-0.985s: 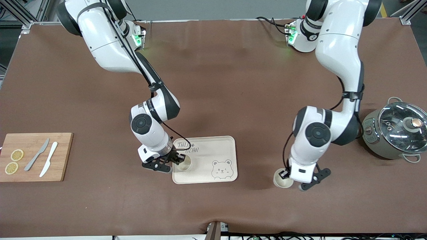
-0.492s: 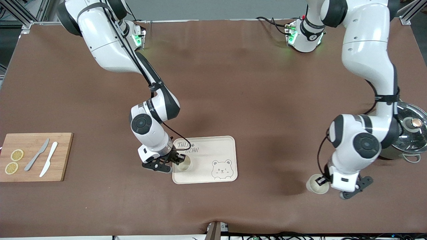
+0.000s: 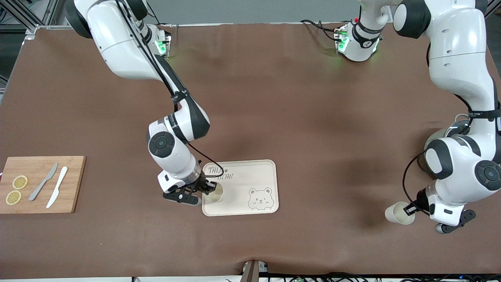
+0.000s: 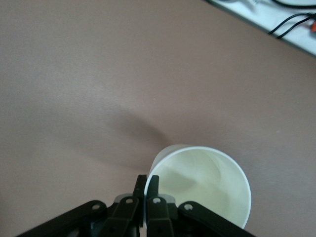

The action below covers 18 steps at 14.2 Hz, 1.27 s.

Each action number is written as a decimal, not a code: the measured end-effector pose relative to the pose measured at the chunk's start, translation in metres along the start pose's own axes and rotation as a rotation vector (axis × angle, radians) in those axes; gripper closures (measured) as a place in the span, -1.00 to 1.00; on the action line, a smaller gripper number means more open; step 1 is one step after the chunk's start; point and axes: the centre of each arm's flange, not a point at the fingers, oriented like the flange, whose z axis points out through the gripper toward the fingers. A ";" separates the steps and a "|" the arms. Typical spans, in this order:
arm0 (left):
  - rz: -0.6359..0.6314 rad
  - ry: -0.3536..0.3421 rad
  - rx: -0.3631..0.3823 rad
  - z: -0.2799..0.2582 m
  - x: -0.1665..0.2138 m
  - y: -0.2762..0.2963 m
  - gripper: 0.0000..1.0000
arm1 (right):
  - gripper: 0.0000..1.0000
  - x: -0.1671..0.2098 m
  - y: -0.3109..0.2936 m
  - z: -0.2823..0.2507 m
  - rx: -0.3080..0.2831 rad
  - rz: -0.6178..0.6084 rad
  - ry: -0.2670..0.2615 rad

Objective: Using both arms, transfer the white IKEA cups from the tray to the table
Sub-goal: 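Lower the cup with the left gripper while the right gripper carries its cup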

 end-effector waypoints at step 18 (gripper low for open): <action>0.145 -0.043 0.013 0.036 -0.008 -0.004 -0.02 | 0.93 0.117 0.325 -0.141 0.052 -0.377 -0.216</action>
